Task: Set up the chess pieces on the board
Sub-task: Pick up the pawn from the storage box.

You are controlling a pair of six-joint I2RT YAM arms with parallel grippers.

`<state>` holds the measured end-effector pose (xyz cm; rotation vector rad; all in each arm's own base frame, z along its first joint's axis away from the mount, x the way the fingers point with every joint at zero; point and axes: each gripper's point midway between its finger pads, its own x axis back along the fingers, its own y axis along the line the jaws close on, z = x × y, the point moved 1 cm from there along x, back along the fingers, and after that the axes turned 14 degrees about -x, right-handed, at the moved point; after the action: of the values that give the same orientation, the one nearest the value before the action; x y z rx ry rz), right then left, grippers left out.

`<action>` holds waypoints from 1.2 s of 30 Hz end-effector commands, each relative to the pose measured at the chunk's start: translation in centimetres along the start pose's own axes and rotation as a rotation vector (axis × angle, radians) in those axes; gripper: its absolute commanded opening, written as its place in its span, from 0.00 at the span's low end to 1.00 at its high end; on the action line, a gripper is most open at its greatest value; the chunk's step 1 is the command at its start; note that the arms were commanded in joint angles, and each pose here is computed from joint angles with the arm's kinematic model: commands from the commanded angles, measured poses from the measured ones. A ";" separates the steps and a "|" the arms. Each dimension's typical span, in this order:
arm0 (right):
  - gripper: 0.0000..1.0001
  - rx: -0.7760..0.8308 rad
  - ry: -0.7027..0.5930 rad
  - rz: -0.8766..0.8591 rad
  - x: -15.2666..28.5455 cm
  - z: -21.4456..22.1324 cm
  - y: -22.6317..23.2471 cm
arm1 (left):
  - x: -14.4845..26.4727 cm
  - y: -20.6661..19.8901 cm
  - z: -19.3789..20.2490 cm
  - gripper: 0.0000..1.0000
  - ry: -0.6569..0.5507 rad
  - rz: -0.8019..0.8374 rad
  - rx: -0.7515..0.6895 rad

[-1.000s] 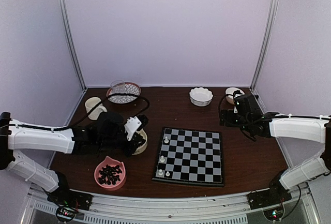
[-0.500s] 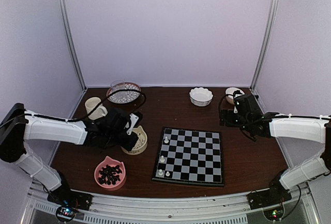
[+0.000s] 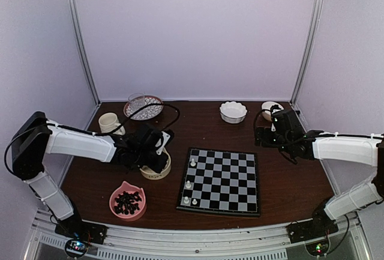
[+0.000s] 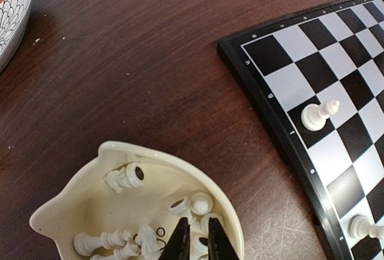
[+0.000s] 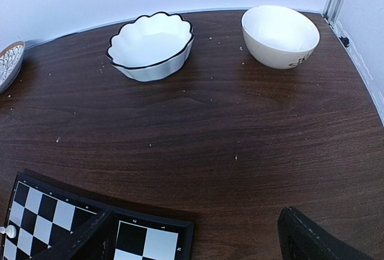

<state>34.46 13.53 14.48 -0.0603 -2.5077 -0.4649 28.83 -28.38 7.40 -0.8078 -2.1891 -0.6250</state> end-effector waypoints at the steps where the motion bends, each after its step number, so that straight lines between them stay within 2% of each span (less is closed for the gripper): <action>1: 0.96 -0.006 -0.030 -0.015 0.5 -1.2 0.8 | -0.7 -0.1 -1.5 0.13 -0.023 0.008 -0.002; 23: 0.96 -0.006 -0.036 -0.015 0.6 -1.4 0.8 | -2.8 -0.4 -0.7 0.10 0.077 0.003 -0.024; 30: 0.96 -0.005 -0.032 -0.017 0.5 -1.3 0.8 | -2.6 -0.6 -0.5 0.18 0.087 0.022 -0.025; 36: 0.96 -0.003 -0.029 -0.016 0.5 -1.2 0.8 | -2.2 -0.6 -0.5 0.18 0.079 0.022 -0.022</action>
<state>34.46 13.53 14.48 -0.0602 -2.5078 -0.4644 29.66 -29.33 4.98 -0.7762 -2.0779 -0.6765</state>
